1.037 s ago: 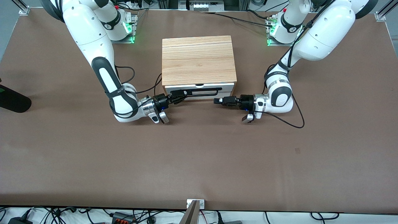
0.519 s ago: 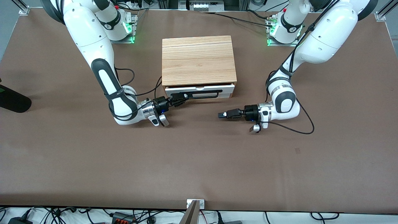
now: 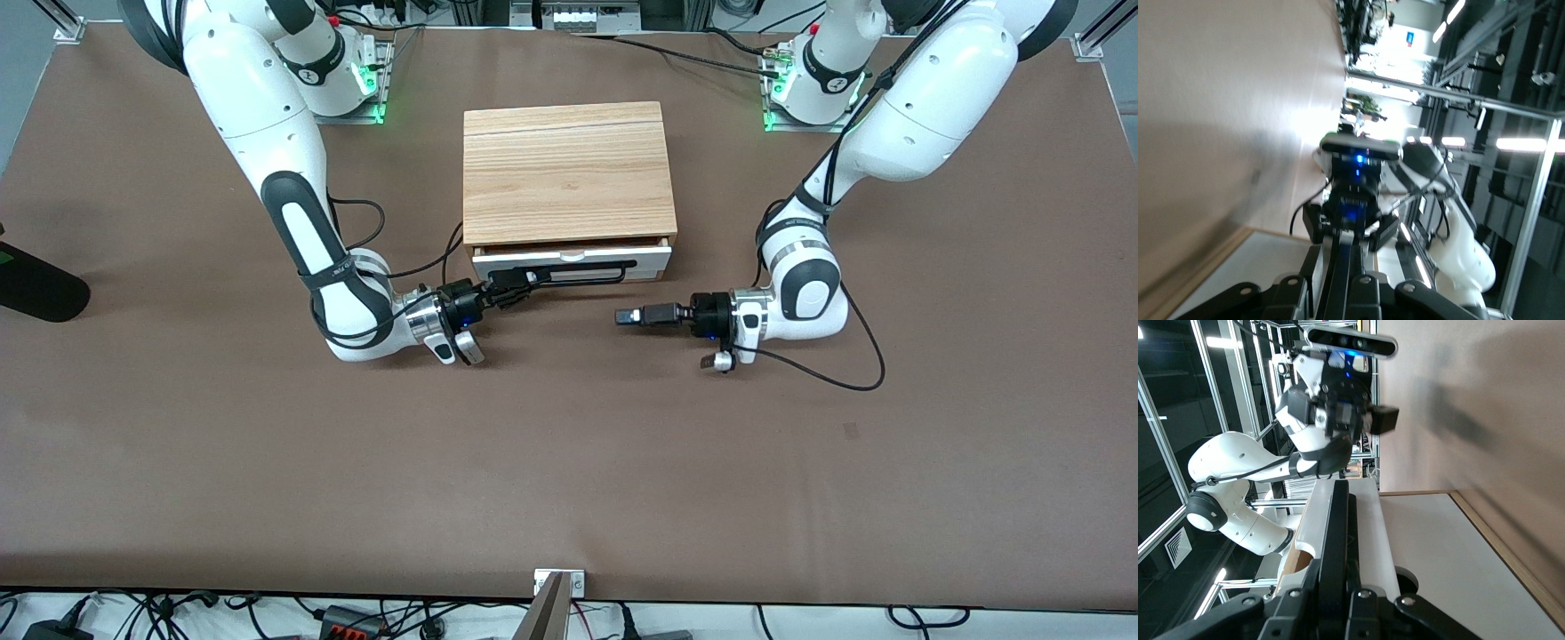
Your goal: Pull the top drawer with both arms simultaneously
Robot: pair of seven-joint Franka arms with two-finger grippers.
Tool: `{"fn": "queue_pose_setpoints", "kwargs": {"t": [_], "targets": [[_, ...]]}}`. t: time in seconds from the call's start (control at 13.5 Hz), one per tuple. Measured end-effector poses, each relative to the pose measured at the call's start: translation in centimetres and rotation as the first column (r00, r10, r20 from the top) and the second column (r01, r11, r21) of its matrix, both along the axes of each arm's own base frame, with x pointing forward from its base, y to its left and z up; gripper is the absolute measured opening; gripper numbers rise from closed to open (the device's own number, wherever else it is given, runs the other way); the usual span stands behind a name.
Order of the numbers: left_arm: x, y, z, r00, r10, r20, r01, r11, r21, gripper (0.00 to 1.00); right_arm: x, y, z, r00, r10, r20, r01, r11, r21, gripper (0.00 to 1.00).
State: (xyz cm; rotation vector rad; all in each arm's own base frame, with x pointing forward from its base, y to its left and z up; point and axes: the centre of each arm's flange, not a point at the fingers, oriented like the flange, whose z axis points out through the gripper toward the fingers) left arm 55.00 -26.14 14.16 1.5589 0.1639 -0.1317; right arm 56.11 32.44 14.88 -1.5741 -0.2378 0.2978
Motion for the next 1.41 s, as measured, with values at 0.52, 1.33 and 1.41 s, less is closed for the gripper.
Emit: {"fn": "queue_pose_setpoints", "kwargs": {"t": [0.52,1.33,1.41], "targets": [[-2.5,0.1,-1.0,0.999,-0.032,0.01,0.032,0.998,-0.054,0.26,0.0,0.0,0.0,1.0,0.0,0.0,0.0,1.0,0.0,0.18],[-4.1,0.2,-0.2,0.999,-0.048,0.003,0.049,0.995,-0.092,0.35,0.1,0.0,0.0,1.0,-0.001,0.001,0.001,1.0,0.0,0.18],[-4.1,0.1,-0.1,0.999,-0.051,0.004,0.051,0.994,-0.095,0.4,0.1,0.0,0.0,1.0,-0.001,0.002,0.001,1.0,0.0,0.18]]}}
